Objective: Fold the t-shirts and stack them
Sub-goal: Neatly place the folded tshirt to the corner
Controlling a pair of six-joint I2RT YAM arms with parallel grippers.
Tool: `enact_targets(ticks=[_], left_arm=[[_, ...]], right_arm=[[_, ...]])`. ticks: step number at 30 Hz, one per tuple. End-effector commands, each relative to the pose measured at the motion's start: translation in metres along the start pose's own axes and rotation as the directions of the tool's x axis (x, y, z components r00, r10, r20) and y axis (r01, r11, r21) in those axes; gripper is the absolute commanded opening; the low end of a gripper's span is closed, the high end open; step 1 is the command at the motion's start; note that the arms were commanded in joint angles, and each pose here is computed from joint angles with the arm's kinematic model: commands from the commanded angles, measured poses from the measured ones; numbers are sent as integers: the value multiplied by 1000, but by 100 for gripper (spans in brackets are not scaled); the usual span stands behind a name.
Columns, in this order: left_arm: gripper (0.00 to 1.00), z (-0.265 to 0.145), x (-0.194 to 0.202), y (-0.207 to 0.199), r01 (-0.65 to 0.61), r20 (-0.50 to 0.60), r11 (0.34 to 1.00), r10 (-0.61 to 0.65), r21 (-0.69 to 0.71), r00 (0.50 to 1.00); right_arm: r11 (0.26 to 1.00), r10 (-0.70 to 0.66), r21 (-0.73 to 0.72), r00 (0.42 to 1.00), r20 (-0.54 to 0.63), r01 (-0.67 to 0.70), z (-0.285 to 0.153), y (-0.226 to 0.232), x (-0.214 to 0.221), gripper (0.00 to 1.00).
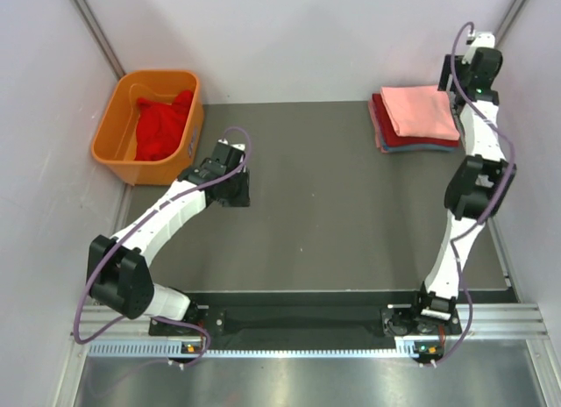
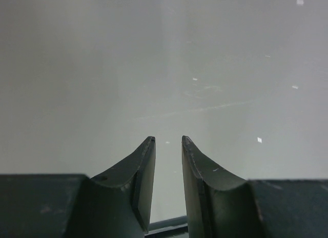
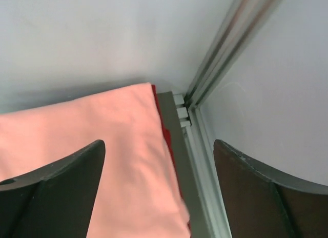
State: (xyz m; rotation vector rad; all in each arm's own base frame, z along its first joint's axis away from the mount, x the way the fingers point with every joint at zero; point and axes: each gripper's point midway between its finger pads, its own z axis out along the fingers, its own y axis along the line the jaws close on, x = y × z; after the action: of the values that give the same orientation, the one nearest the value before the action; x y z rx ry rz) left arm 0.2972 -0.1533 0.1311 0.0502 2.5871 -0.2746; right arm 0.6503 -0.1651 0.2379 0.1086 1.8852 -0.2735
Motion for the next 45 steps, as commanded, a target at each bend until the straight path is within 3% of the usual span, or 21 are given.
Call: enact_targets(ticks=[1, 3, 4, 6, 8, 9, 23, 31, 34, 40, 43, 45], left_arm=[[33, -18, -33, -34, 4, 89, 989, -17, 149, 996], [33, -24, -40, -40, 0, 114, 984, -20, 178, 993], [33, -26, -42, -44, -6, 121, 980, -19, 197, 992], [33, -31, -44, -52, -11, 132, 969, -22, 247, 991], [33, -35, -45, -58, -12, 144, 959, -30, 283, 989], [33, -36, -40, -62, -12, 128, 951, -29, 308, 991], [33, -31, -26, -66, 7, 88, 937, -41, 350, 995], [33, -26, -19, -63, 23, 64, 941, -47, 337, 997], [33, -29, -21, -63, 22, 69, 941, -48, 336, 996], [33, -41, -44, -67, 5, 133, 942, -53, 336, 990], [33, -57, -67, -73, -27, 209, 937, -49, 347, 977], [32, -72, -83, -78, -53, 267, 932, -49, 359, 962]], right_arm=[[990, 141, -46, 976, 165, -135, -107, -3, -106, 87], [979, 180, -119, 975, 131, -165, -125, 11, -99, 85], [973, 197, -144, 974, 116, -179, -131, 16, -94, 74], [949, 236, -229, 970, 55, -218, -141, 36, -74, 30], [931, 262, -267, 965, 8, -250, -143, 47, -60, 4], [920, 276, -278, 960, -43, -277, -140, 53, -46, 0], [846, 202, -407, 913, -356, -345, -104, 142, 85, 0], [882, 165, -342, 894, -417, -323, -108, 138, 115, 0], [879, 173, -349, 898, -404, -326, -121, 139, 95, 1], [831, 209, -411, 896, -392, -373, -195, 168, 43, 7], [781, 217, -496, 909, -355, -380, -267, 196, 20, 11], [759, 193, -527, 905, -380, -383, -300, 215, 34, 13]])
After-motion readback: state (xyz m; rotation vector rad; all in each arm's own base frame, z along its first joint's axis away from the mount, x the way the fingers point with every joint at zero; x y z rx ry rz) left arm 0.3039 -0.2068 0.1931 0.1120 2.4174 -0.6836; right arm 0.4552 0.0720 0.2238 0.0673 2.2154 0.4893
